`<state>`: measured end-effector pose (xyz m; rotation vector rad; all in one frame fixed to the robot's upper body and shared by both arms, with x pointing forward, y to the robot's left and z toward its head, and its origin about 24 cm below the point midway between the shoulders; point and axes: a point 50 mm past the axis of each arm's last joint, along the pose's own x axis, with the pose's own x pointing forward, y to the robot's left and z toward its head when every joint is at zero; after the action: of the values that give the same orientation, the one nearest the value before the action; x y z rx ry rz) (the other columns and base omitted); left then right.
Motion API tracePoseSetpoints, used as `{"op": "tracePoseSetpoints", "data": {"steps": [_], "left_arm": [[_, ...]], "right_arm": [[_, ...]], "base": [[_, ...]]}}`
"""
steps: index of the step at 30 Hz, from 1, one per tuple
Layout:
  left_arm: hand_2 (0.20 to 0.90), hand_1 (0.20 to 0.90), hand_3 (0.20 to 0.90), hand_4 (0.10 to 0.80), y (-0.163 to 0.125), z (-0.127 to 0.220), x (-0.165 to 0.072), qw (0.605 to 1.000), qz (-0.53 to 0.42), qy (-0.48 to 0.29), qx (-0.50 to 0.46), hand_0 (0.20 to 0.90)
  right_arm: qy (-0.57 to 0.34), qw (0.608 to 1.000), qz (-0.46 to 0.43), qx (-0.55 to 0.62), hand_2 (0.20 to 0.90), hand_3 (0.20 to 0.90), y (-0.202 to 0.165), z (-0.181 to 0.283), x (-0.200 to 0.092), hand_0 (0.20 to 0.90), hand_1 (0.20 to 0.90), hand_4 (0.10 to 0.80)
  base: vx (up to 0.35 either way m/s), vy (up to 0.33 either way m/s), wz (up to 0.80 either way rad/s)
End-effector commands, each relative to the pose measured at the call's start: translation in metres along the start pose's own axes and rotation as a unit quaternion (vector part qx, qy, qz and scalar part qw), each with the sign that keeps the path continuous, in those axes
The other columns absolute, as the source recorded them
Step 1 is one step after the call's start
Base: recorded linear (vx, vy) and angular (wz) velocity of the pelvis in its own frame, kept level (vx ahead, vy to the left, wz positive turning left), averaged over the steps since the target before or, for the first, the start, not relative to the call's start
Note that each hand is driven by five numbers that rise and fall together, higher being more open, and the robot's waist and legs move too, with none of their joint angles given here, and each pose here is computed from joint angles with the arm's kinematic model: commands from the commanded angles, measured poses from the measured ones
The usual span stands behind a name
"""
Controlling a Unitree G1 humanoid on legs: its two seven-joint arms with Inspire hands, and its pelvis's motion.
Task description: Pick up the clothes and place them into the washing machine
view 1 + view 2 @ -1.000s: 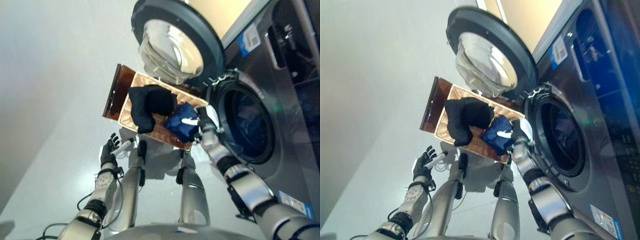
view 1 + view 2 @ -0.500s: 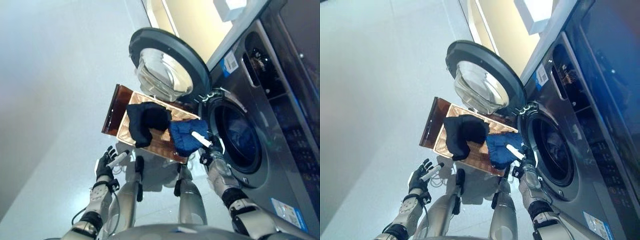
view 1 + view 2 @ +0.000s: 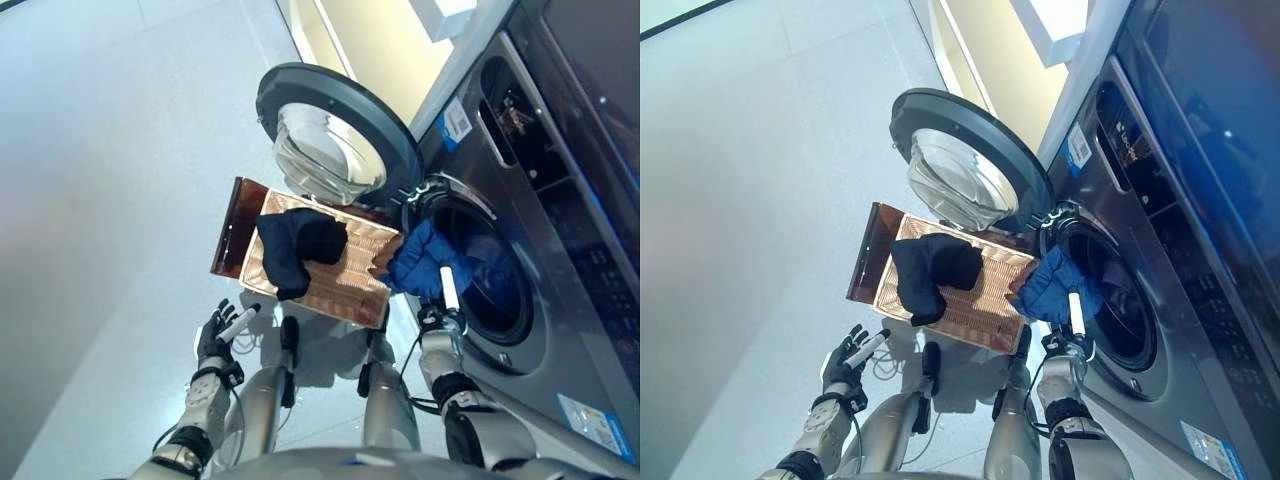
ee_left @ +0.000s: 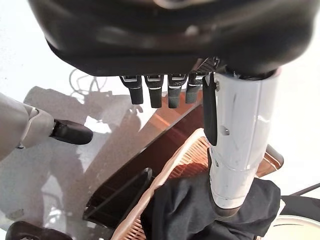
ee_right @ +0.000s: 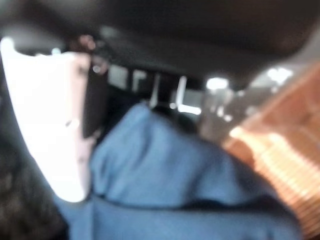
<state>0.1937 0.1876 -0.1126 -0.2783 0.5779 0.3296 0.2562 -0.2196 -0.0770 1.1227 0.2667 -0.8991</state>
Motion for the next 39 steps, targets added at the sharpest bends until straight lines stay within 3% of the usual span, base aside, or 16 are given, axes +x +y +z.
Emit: {"op": "tracePoseSetpoints", "data": {"steps": [1,11,28,39], "left_arm": [[0.900,0.900,0.900,0.800,-0.012,0.009,0.003,0.999,-0.008,-0.032,-0.022,0.900],[0.900,0.900,0.900,0.800,-0.024,0.014,0.000,0.998,-0.039,-0.049,-0.014,0.900],[0.900,0.900,0.900,0.800,-0.018,0.005,-0.005,0.998,-0.051,-0.035,0.010,0.900],[0.900,0.900,0.900,0.800,-0.015,0.011,-0.006,0.997,-0.059,-0.049,0.014,0.900]], "right_arm": [[-0.076,0.994,0.035,0.068,0.200,0.200,0.042,0.035,0.009,0.200,0.200,0.300],[-0.120,0.980,-0.008,0.157,0.200,0.200,0.062,0.070,0.018,0.200,0.200,0.300],[-0.262,0.919,-0.057,0.290,0.200,0.200,0.076,0.192,0.015,0.200,0.200,0.300],[-0.326,0.906,0.014,0.269,0.200,0.200,0.119,0.254,-0.006,0.200,0.200,0.300]], "base": [[0.000,0.000,0.00],[0.003,0.001,0.00],[0.011,0.006,-0.02],[-0.003,-0.004,-0.05]]}}
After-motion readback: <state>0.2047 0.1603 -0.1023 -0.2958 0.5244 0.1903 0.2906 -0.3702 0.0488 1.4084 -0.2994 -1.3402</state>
